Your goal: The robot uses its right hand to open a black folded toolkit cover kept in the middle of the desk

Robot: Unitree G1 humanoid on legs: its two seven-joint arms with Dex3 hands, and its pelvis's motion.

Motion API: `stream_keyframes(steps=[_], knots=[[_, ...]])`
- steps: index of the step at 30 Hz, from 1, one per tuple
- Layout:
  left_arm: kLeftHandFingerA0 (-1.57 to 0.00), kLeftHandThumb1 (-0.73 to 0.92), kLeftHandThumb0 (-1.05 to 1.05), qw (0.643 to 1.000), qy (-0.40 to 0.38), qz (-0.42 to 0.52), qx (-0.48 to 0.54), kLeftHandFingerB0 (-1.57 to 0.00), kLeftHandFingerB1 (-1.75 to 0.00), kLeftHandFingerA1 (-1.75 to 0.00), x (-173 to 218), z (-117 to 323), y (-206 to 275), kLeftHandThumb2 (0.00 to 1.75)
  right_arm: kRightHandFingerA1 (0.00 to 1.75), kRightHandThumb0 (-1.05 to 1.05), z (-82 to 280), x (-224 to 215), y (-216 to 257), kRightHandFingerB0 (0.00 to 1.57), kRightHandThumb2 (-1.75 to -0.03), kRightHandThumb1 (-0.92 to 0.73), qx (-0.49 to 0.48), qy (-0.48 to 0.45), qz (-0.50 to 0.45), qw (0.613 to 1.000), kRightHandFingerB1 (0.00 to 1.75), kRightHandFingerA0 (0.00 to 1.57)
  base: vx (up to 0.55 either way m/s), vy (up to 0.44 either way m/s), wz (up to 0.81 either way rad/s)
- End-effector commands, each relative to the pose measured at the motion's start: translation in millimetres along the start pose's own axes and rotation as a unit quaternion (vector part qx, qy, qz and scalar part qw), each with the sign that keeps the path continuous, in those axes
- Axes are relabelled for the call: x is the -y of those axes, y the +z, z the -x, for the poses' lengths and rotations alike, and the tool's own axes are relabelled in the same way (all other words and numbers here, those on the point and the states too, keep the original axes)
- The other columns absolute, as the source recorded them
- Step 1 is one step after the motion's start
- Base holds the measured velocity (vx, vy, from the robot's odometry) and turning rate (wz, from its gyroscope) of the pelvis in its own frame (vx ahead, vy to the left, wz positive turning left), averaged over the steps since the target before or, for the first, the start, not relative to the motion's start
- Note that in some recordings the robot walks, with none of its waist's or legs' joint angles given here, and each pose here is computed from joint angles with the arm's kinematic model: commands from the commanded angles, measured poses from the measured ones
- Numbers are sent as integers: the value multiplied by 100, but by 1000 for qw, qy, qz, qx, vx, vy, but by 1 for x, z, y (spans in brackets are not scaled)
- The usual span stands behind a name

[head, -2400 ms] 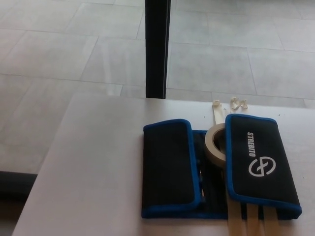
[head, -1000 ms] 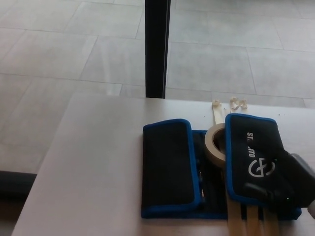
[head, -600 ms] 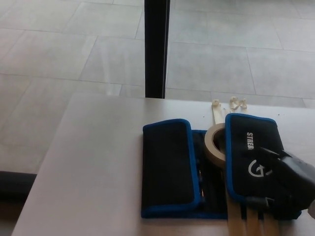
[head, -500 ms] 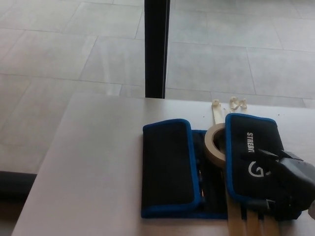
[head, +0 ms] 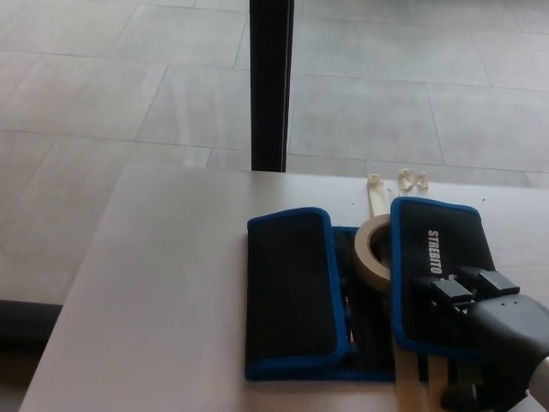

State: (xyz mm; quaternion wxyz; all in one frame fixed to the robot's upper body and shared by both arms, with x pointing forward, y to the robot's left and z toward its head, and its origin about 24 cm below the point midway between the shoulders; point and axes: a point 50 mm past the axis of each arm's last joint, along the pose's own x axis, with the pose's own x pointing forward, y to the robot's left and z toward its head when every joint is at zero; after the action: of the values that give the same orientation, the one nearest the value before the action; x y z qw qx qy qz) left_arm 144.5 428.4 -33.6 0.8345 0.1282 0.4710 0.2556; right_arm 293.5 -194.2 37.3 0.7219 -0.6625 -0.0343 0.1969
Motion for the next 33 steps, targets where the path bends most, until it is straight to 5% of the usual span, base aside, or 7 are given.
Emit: stream_keyframes(steps=[1,7,8,10,11,12,33], knots=[[-33,16,-102,1000,3,9,-1,-8,-96,-107,-11,2,10,138,45,-20,13,-21,-19,22,-54,-47,8,-42,336,941,29,13,0,0,0],[-39,14,-105,1000,10,-13,-5,-19,-97,-106,-12,2,9,137,62,-41,11,-18,-20,30,-56,-54,8,-111,344,932,34,51,0,0,0],[-31,23,-105,1000,10,-11,-5,-14,-94,-101,-12,2,8,144,125,-41,10,-17,-20,36,-60,-62,7,-114,332,936,35,73,0,0,0],[-32,23,-105,1000,8,-16,-5,-15,-95,-102,-12,2,7,145,147,-47,9,-11,-19,40,-63,-66,10,-133,307,942,39,84,0,0,0],[-36,22,-105,1000,7,-12,-6,-10,-93,-104,-11,2,6,146,126,-48,8,-8,-19,35,-91,-51,14,-147,296,944,54,100,0,0,0],[-41,10,-97,1000,7,-25,-8,-35,-114,-114,-11,2,5,148,146,-44,7,-6,-20,44,-60,-66,14,-162,291,943,41,89,0,0,0],[-46,7,-89,999,15,-51,-13,-41,-108,-108,-6,0,4,143,156,-39,7,8,-47,97,-58,-61,-6,-219,309,926,60,97,0,0,1]])
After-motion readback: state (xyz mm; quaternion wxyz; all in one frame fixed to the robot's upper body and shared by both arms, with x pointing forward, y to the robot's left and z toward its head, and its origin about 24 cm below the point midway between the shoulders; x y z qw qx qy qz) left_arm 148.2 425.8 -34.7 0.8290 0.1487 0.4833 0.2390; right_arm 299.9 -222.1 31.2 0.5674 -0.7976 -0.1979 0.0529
